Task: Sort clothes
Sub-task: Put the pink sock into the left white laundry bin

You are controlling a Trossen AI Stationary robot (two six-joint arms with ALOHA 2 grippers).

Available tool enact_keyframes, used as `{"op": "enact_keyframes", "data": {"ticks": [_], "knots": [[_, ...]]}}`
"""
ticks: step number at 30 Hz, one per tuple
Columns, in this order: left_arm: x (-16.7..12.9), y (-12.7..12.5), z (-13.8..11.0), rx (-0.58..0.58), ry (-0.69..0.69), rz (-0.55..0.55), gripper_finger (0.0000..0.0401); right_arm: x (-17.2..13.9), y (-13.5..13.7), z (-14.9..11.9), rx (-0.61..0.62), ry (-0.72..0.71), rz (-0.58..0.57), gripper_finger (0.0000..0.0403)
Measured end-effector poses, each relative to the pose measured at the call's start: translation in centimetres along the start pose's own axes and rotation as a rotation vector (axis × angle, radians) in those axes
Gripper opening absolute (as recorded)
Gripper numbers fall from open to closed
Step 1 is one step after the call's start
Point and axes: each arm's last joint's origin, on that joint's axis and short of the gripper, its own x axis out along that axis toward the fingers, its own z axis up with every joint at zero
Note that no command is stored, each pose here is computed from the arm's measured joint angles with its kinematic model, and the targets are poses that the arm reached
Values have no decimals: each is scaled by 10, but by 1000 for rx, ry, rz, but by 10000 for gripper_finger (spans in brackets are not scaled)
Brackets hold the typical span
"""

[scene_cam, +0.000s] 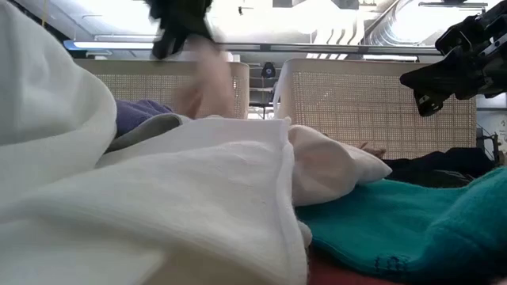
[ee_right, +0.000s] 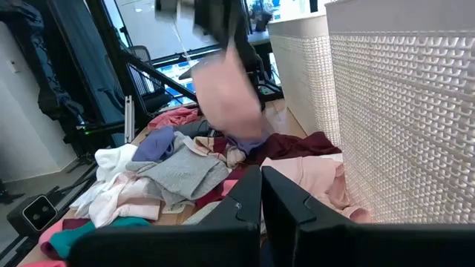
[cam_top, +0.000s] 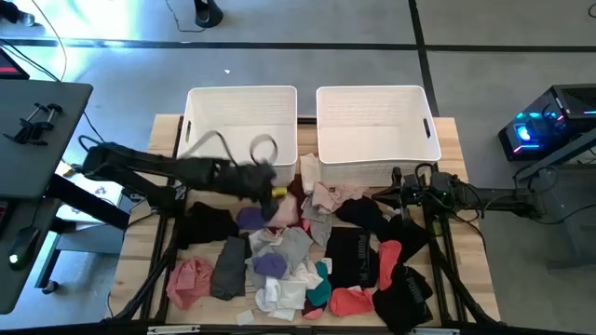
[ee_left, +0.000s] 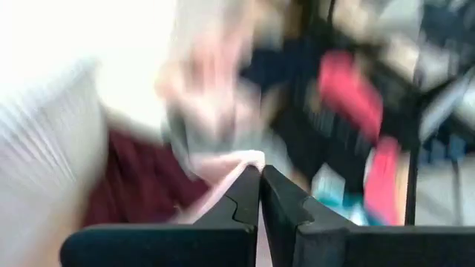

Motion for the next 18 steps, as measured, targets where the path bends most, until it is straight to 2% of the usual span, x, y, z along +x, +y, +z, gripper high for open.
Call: {"op": "enact_keyframes", "data": {"ticks": [4,7,10,14,18], "knots": [[-44,-5,50,62,-276,63,0,0,0,0,0,0,0,0],[-72,-2,82,162,-446,172,0,0,0,0,0,0,0,0],[-90,6,106,271,-550,284,0,0,0,0,0,0,0,0],[-96,25,120,336,-556,388,0,0,0,0,0,0,0,0],[-91,53,116,333,-401,495,0,0,0,0,0,-1,0,0]]}}
